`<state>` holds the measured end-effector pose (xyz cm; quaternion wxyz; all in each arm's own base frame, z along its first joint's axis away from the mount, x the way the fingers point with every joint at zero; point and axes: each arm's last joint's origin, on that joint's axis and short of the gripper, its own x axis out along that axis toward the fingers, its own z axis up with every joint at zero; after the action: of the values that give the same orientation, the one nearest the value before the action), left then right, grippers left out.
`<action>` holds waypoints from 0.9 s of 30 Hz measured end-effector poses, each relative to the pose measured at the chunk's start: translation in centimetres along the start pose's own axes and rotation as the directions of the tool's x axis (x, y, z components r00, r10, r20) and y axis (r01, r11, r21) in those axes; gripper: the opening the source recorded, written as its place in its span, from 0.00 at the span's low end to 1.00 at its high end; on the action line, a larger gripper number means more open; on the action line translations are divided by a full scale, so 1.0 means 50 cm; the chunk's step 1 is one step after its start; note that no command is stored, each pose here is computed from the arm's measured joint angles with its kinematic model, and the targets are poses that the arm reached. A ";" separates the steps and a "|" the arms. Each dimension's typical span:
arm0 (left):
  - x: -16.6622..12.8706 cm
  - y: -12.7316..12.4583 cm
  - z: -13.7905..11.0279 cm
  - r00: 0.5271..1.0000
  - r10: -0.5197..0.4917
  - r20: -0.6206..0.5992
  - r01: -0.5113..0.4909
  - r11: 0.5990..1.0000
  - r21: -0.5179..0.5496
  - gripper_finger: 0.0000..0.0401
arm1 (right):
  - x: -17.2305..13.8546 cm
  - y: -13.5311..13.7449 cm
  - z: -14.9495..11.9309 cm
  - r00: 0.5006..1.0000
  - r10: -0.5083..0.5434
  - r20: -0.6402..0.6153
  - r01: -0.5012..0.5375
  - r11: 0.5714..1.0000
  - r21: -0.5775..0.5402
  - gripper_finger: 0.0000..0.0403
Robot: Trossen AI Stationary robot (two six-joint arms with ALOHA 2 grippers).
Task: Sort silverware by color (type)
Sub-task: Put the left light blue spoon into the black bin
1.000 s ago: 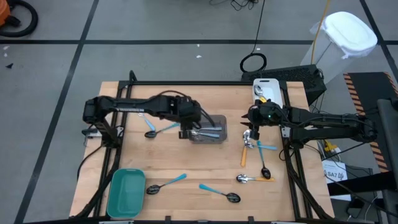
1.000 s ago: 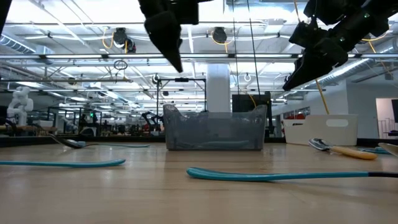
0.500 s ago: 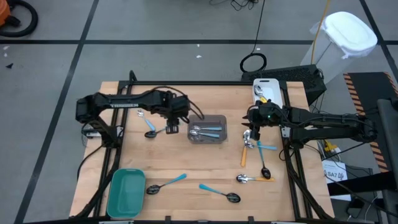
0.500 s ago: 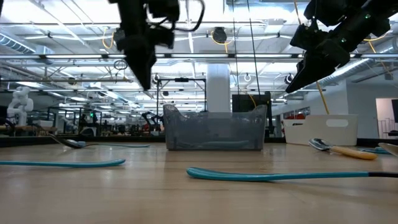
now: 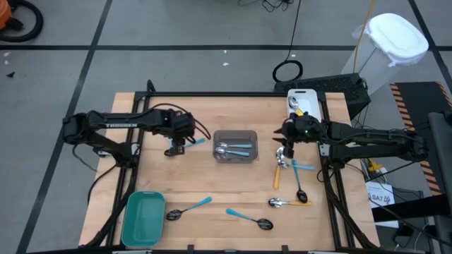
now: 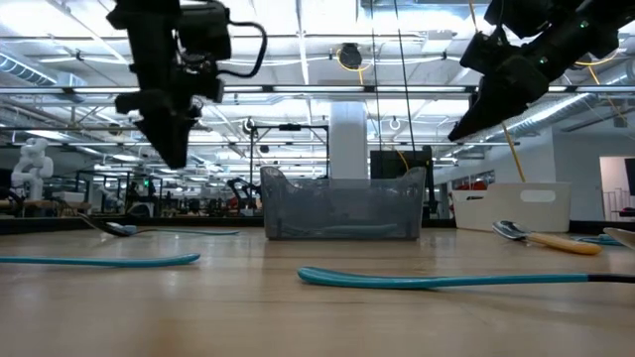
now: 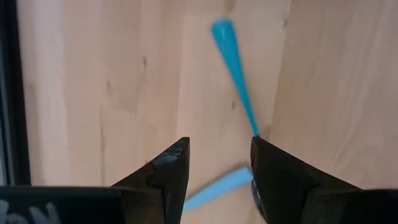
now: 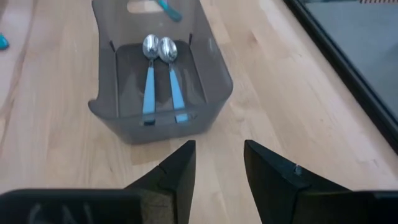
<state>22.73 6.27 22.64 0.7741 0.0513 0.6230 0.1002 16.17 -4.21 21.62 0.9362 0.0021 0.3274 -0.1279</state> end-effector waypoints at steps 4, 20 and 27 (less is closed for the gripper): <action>0.027 0.006 -0.029 0.997 -0.001 -0.080 0.002 1.000 0.007 0.42 | 0.000 0.000 0.005 1.000 -0.002 0.026 0.002 1.000 -0.006 0.33; 0.083 0.028 -0.096 0.973 0.023 -0.232 -0.013 0.999 0.044 0.42 | 0.000 -0.001 0.012 0.998 -0.006 0.063 0.011 0.997 -0.071 0.33; 0.085 0.040 -0.104 0.964 0.034 -0.263 -0.006 0.994 0.109 0.42 | 0.000 -0.001 0.012 0.998 -0.006 0.061 0.010 0.998 -0.062 0.33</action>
<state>18.36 8.89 17.87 0.6791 0.0852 0.7247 0.0803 16.51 -4.30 22.10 0.9448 -0.0322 0.3027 -0.1215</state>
